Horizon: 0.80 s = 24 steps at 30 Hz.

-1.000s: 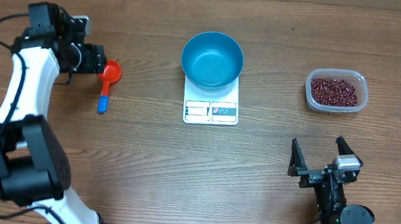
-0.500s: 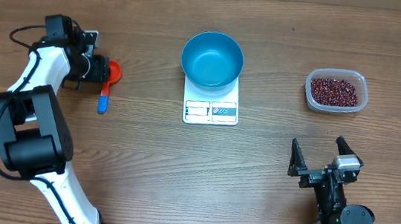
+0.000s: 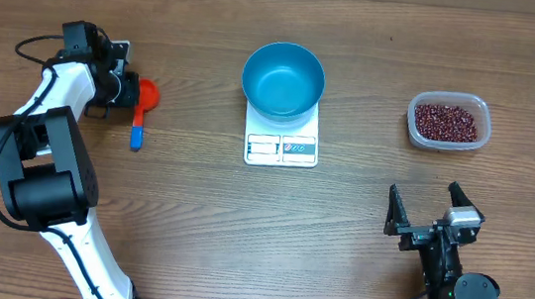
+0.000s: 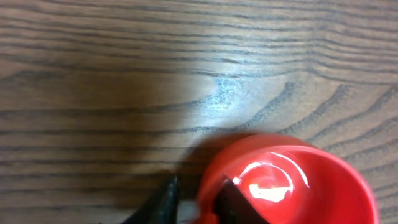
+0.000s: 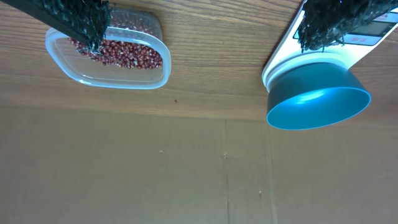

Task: Scoop item into bowl and weigh 150g on scale
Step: 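Lift the red scoop with the left gripper and carry it over the scale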

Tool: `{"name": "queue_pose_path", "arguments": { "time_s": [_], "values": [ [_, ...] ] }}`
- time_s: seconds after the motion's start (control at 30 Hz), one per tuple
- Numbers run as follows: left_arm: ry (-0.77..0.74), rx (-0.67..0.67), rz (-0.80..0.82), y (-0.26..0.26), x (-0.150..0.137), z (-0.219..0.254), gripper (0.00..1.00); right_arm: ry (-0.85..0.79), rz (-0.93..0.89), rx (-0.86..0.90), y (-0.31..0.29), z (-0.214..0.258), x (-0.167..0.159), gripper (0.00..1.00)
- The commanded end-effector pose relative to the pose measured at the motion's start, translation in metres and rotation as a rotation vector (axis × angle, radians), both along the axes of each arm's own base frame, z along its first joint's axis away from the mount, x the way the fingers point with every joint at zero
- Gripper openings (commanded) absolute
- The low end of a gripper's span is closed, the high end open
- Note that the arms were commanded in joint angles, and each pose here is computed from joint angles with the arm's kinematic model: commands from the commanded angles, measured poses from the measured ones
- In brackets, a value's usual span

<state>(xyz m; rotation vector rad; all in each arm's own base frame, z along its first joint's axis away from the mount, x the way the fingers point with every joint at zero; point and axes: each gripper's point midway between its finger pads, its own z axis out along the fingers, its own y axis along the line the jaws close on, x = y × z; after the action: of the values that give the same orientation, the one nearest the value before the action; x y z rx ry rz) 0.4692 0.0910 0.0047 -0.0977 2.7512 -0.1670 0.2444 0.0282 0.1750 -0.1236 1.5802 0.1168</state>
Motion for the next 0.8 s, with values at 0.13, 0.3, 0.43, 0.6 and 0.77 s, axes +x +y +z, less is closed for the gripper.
{"name": "queue_pose_path", "arguments": {
  "time_s": [0.13,0.3,0.43,0.6,0.77],
  "values": [
    [0.020,-0.056,0.113,-0.005,0.005,0.001,0.04,-0.001,0.007,-0.001,0.002,-0.002,0.000,1.00],
    [-0.036,-0.103,0.204,-0.005,0.016,0.058,0.04,-0.001,0.007,-0.001,0.002,-0.002,0.000,1.00],
    [-0.135,-0.172,0.226,-0.014,0.021,0.130,0.04,-0.001,0.007,-0.001,0.002,-0.002,0.000,1.00],
    [-0.256,-0.338,0.298,-0.037,0.006,0.224,0.04,-0.001,0.007,-0.001,0.002,-0.002,0.000,1.00],
    [-0.267,-0.516,0.380,-0.069,-0.029,0.282,0.04,-0.001,0.007,-0.001,0.002,-0.002,0.000,1.00]
  ]
}}
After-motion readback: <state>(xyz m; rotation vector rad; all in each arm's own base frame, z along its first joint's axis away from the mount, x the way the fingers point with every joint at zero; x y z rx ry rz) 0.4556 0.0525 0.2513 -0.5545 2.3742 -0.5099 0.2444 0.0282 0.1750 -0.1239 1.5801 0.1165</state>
